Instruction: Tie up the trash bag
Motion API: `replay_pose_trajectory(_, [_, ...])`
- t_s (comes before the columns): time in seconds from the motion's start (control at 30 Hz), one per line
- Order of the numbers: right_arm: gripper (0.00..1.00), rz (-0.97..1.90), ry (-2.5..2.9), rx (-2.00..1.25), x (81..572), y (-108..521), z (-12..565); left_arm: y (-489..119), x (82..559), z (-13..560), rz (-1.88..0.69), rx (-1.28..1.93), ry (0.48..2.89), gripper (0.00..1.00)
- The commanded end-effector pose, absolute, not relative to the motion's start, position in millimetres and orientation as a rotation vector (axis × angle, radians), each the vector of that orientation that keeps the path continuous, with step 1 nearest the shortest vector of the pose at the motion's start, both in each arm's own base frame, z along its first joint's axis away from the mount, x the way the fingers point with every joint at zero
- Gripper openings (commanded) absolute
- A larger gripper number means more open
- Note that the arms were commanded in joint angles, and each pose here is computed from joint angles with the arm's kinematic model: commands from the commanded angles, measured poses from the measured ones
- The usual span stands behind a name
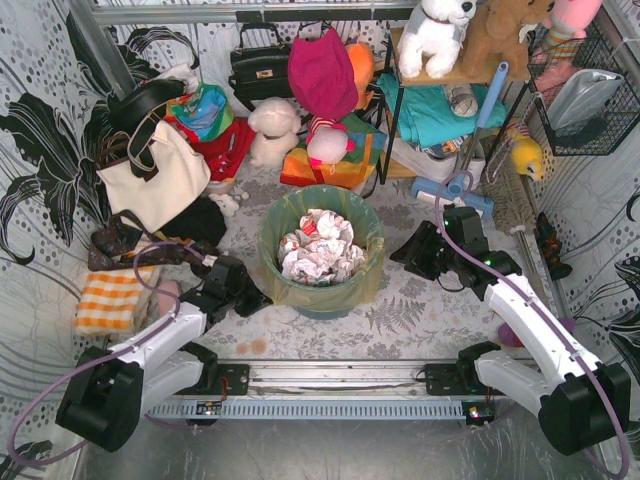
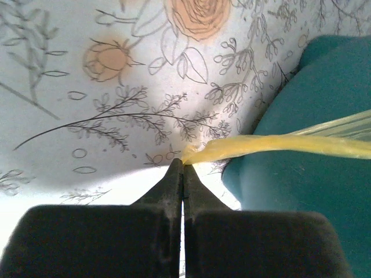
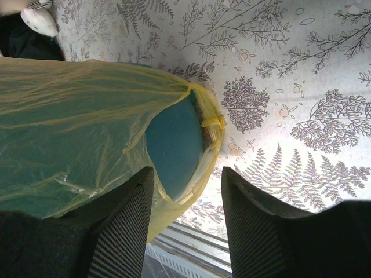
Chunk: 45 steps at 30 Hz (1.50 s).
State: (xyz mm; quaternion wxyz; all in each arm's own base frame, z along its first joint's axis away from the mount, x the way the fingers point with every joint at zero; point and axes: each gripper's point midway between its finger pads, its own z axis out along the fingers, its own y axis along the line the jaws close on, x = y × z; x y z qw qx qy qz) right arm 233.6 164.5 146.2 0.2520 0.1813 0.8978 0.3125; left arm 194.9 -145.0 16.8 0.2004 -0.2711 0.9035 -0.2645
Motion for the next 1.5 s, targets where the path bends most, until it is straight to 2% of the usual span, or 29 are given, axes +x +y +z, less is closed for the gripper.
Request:
replay_pose_trajectory(0.0, [0.49,0.881,2.419,0.504,235.0,166.5,149.7,-115.3,198.9,22.4,-0.505,-0.804,2.499,0.0])
replay_pose_trajectory(0.13, [0.49,0.883,2.421,0.506,235.2,166.7,149.2,-96.2,197.8,30.1,-0.373,-0.86,2.472,0.0])
replay_pose_trajectory(0.33, [0.49,0.885,2.426,0.504,235.4,167.6,148.2,-112.5,205.8,51.6,-0.543,-0.812,2.398,0.0])
replay_pose_trajectory(0.53, [0.49,0.888,2.427,0.508,235.1,167.9,148.1,-129.1,210.7,58.3,-0.695,-0.753,2.348,0.25])
replay_pose_trajectory(0.67, [0.49,0.892,2.424,0.509,234.9,168.1,148.9,-133.9,210.7,54.9,-0.72,-0.731,2.362,0.33])
replay_pose_trajectory(0.8, [0.49,0.894,2.423,0.51,235.2,168.3,149.1,-139.9,214.9,56.8,-0.754,-0.677,2.353,0.45])
replay_pose_trajectory(0.9, [0.49,0.893,2.422,0.513,235.2,168.1,149.2,-145.5,219.0,57.4,-0.786,-0.635,2.345,0.49])
replay_pose_trajectory(1.3, [0.49,0.892,2.418,0.52,234.3,167.2,149.2,-153.2,225.3,37.4,-0.782,-0.555,2.393,0.51])
replay_pose_trajectory(1.47, [0.49,0.887,2.415,0.524,234.0,166.3,147.9,-144.4,224.5,26.8,-0.703,-0.574,2.418,0.47])
